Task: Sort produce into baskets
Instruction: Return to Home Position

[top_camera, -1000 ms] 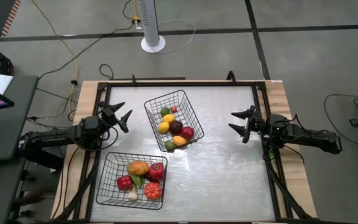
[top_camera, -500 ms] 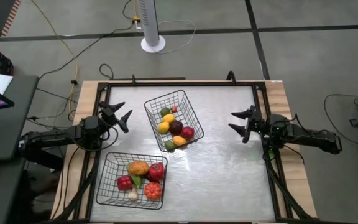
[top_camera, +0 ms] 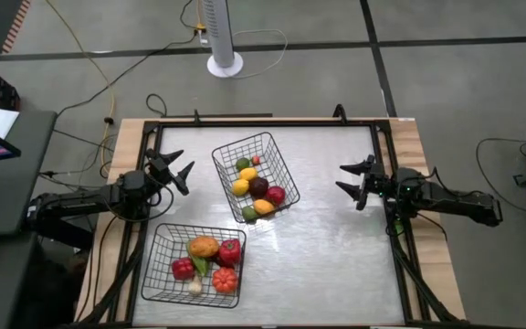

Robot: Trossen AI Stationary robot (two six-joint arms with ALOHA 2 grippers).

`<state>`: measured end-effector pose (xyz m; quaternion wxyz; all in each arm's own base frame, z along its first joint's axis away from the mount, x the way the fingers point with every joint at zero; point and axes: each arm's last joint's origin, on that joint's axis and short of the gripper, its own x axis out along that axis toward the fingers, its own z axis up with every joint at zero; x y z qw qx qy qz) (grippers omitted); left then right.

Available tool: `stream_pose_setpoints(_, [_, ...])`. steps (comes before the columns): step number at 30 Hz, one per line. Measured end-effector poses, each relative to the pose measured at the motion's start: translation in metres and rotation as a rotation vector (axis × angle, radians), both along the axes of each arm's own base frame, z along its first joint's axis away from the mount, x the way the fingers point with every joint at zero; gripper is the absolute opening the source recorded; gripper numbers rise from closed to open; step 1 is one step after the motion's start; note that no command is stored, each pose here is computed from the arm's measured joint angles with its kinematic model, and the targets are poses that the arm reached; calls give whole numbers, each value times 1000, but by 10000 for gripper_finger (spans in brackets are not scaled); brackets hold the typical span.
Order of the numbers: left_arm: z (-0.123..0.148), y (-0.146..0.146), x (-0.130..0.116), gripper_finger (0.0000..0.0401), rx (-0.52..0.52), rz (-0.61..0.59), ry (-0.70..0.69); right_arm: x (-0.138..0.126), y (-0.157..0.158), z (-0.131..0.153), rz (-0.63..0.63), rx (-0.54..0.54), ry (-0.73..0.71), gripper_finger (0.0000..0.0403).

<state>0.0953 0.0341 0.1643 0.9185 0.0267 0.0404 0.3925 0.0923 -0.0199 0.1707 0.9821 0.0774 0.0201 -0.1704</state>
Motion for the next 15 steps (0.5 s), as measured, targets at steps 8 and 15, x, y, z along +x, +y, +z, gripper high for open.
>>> stream_pose_setpoints(8, [0, 0, 0, 249, 0, 0, 0, 0, 0, 0, 0, 0, 0, 319])
stream_pose_setpoints(15, [0, 0, 0, 249, 0, 0, 0, 0, 0, 0, 0, 0, 0, 319])
